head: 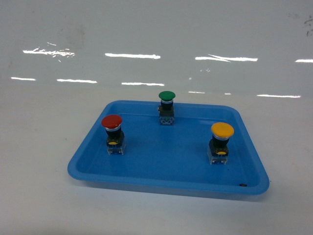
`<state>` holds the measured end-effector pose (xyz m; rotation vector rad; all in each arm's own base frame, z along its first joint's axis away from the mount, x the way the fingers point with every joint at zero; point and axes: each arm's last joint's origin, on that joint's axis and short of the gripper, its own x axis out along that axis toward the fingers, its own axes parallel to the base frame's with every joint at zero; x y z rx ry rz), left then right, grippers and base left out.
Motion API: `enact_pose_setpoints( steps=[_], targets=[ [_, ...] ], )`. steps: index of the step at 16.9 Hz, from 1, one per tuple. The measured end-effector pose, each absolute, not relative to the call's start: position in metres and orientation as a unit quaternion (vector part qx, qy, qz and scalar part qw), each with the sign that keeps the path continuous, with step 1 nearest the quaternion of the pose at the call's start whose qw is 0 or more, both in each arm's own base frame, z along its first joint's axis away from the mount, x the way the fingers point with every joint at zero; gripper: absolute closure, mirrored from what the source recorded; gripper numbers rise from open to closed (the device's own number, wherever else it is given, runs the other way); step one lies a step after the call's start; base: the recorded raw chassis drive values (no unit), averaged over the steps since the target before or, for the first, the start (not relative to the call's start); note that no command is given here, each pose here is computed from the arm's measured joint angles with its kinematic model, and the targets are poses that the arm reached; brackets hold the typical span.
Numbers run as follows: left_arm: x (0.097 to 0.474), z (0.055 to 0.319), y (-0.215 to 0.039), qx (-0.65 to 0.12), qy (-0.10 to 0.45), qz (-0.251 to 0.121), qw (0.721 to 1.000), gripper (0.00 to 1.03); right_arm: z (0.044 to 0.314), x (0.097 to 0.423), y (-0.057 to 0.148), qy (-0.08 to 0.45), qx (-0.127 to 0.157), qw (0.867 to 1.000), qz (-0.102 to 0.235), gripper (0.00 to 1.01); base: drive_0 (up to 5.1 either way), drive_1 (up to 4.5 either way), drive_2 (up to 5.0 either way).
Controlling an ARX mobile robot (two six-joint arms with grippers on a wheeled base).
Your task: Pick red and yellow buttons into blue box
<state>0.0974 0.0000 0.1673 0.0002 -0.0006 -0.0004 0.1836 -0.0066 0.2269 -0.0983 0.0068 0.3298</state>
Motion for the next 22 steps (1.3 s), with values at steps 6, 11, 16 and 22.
enact_pose_setpoints(
  steps=[6,11,16,22],
  targets=[
    [0.097,0.167,0.0,0.0,0.0,0.0,1.0,0.05,0.231,0.179,-0.003,-0.006,-0.074,0.984,0.161,0.03,0.0,0.0,0.0],
    [0.097,0.167,0.0,0.0,0.0,0.0,1.0,0.05,0.228,0.18,-0.003,0.003,-0.074,0.984,0.162,0.03,0.0,0.0,0.0],
    [0.097,0.167,0.0,0.0,0.0,0.0,1.0,0.05,0.218,0.214,0.019,0.009,-0.085,0.969,0.232,0.03,0.0,0.0,0.0],
    [0.097,0.167,0.0,0.0,0.0,0.0,1.0,0.05,0.219,0.245,0.051,0.021,-0.108,0.953,0.284,0.03,0.0,0.0,0.0]
  ],
)
